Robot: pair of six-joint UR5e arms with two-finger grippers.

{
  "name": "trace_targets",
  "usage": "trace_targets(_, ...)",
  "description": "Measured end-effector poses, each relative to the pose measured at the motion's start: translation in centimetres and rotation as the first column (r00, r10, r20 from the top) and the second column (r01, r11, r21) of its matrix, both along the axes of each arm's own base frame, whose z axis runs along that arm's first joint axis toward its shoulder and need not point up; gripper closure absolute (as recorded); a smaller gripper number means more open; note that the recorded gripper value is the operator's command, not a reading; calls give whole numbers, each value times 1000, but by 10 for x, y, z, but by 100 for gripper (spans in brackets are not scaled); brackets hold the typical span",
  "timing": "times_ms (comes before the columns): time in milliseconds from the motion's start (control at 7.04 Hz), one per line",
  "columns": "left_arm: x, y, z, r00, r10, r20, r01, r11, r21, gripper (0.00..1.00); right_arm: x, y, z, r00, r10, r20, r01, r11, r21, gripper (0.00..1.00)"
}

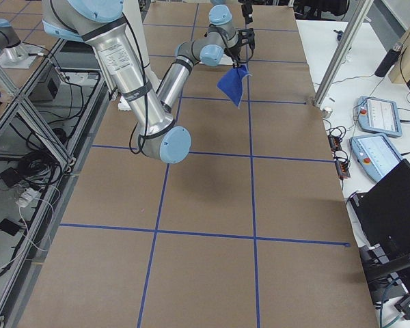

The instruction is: Hang towel on rack

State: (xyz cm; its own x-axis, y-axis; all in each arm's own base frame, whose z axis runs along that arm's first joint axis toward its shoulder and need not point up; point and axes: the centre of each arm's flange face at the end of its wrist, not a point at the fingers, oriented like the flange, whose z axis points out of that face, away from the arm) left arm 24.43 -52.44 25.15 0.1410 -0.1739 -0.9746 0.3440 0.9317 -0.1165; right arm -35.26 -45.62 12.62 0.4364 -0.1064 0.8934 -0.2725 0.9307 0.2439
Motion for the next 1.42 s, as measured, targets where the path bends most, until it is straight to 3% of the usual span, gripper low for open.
trace_targets(284,57,15,-51,991,-67,-117,47,985,-168,2,-24,14,-9,999,39,-14,-38,998,42,100)
trace_targets(426,77,23,-63,987,-81,-142,52,978,-200,3,-37,24,-19,998,59,-16,-58,996,74,100)
trace_targets(710,107,37,-75,984,-88,-158,54,977,-208,39,-68,50,-39,995,97,-28,-91,982,168,100)
trace_targets(994,129,51,-82,983,-78,-165,43,978,-202,31,-88,71,-53,992,122,-29,-112,967,229,100)
trace_targets(1420,142,60,-86,984,-57,-169,23,980,-200,25,-95,81,-69,991,132,-19,-122,955,270,100)
